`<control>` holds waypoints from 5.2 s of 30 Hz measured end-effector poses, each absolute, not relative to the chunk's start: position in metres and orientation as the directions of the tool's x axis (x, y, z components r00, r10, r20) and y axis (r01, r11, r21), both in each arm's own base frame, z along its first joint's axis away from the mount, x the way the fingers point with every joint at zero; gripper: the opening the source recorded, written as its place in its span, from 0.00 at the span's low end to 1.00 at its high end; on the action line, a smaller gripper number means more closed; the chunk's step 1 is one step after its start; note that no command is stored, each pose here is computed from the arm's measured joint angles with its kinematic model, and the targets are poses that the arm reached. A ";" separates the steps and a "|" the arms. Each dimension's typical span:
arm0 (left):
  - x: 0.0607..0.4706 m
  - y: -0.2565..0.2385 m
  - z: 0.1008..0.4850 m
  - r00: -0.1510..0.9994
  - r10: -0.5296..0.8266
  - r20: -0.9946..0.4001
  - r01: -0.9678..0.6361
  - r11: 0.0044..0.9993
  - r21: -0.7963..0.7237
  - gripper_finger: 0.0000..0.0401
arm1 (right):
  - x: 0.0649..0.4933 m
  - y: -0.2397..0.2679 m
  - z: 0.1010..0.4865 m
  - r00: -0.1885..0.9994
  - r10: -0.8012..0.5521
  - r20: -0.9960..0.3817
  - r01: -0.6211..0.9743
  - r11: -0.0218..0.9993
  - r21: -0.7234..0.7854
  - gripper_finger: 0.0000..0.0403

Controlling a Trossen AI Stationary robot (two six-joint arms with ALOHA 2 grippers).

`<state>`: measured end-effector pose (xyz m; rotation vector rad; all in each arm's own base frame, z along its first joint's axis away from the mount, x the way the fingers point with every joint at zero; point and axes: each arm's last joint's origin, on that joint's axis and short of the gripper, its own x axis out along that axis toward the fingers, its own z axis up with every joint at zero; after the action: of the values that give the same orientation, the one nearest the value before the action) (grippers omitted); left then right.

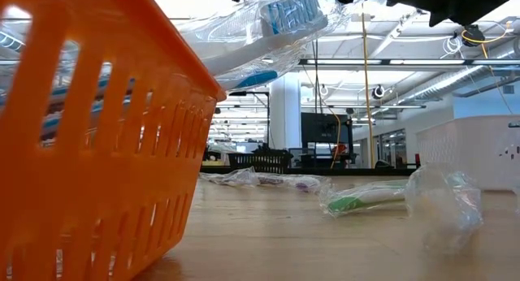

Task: Pick & Place Toothbrushes
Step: Put the blue toothbrush into the orange bin, then put the green toothbrush into the black bin

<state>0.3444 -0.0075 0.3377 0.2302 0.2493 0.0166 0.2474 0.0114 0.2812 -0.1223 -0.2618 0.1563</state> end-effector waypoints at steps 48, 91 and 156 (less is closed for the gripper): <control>0.318 -0.006 0.341 0.916 0.110 -0.385 -0.028 0.977 0.213 0.45 | 0.338 0.187 0.213 0.800 0.514 0.310 -0.539 0.842 -0.006 0.02; 0.313 -0.025 0.333 0.878 0.051 -0.475 0.011 0.992 0.126 0.45 | 0.394 0.221 0.170 0.840 0.497 0.217 -0.502 0.864 -0.038 0.35; 0.307 -0.025 0.323 0.822 0.056 -0.567 -0.004 0.996 0.093 0.45 | 0.297 0.181 0.227 0.730 0.100 -0.676 -0.151 0.988 -0.017 0.39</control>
<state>0.3072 -0.0246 0.3234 0.0896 0.6057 0.0321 0.2975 0.1811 0.2273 -0.0722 0.7397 0.1381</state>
